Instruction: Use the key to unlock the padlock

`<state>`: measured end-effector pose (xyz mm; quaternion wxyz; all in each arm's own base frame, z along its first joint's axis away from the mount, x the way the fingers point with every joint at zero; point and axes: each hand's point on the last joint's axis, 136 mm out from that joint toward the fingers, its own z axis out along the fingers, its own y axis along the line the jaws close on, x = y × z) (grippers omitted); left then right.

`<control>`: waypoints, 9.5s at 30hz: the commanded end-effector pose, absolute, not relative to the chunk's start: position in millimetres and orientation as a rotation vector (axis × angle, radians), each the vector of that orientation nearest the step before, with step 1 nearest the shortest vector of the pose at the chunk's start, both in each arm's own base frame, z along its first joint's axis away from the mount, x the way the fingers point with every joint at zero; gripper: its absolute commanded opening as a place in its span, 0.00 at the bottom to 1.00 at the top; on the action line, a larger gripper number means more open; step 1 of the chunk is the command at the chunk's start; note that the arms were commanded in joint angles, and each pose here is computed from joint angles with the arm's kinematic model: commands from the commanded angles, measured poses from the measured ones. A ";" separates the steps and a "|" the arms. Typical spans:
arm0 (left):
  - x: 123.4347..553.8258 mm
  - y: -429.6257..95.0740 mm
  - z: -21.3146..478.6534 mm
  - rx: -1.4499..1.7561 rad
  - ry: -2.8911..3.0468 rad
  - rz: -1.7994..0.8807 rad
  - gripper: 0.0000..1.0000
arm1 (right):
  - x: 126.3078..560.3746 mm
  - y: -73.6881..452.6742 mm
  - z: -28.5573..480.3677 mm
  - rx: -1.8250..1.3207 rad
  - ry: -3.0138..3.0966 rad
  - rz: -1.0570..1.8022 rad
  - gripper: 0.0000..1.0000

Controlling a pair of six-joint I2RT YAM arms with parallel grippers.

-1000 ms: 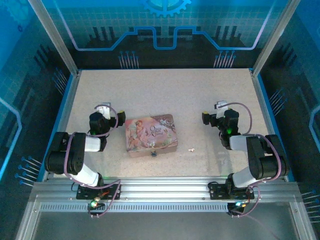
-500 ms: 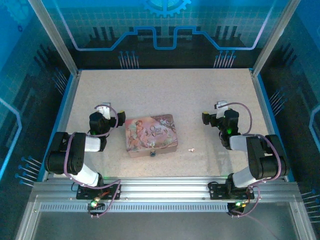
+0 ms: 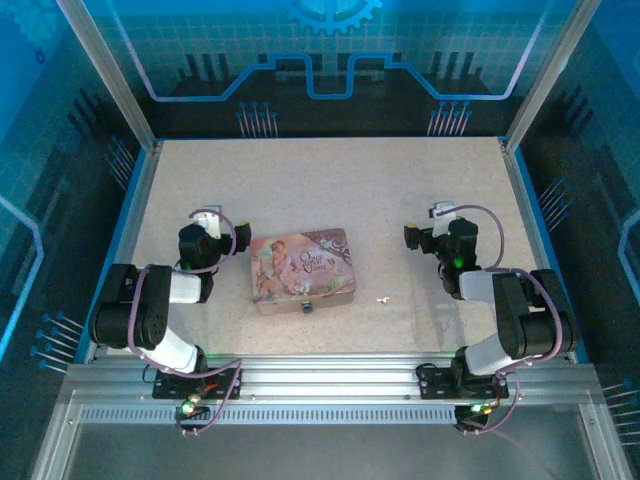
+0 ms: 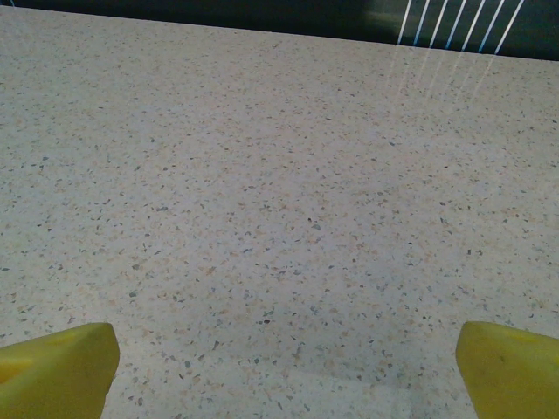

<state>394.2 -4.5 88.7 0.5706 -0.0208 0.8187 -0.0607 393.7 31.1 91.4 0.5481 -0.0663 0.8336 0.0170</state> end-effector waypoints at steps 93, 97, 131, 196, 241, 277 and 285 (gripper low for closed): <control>407.2 -178.4 117.6 -0.383 2.453 -0.865 0.92 | 324.3 279.8 103.7 -0.377 2.462 1.158 0.96; 424.7 -182.6 115.2 -0.371 2.457 -0.856 0.92 | 321.8 277.4 99.4 -0.367 2.475 1.154 0.96; 333.0 -153.4 179.2 -0.331 2.314 -0.875 0.95 | 255.3 156.5 106.7 -0.248 2.679 0.499 0.75; 264.2 -207.9 107.7 -0.315 2.437 -0.979 0.98 | 208.4 157.3 5.9 -0.055 2.989 0.358 0.13; 268.8 -310.3 200.8 -0.174 2.179 -1.501 0.56 | 253.2 234.7 173.8 0.245 2.324 1.245 0.00; 262.1 -297.7 212.5 -0.311 2.149 -1.579 0.69 | 236.2 265.6 210.1 -0.518 2.129 1.160 0.00; 262.5 -291.9 206.5 -0.369 2.151 -1.592 0.71 | 236.6 271.1 218.9 -0.486 2.113 1.219 0.00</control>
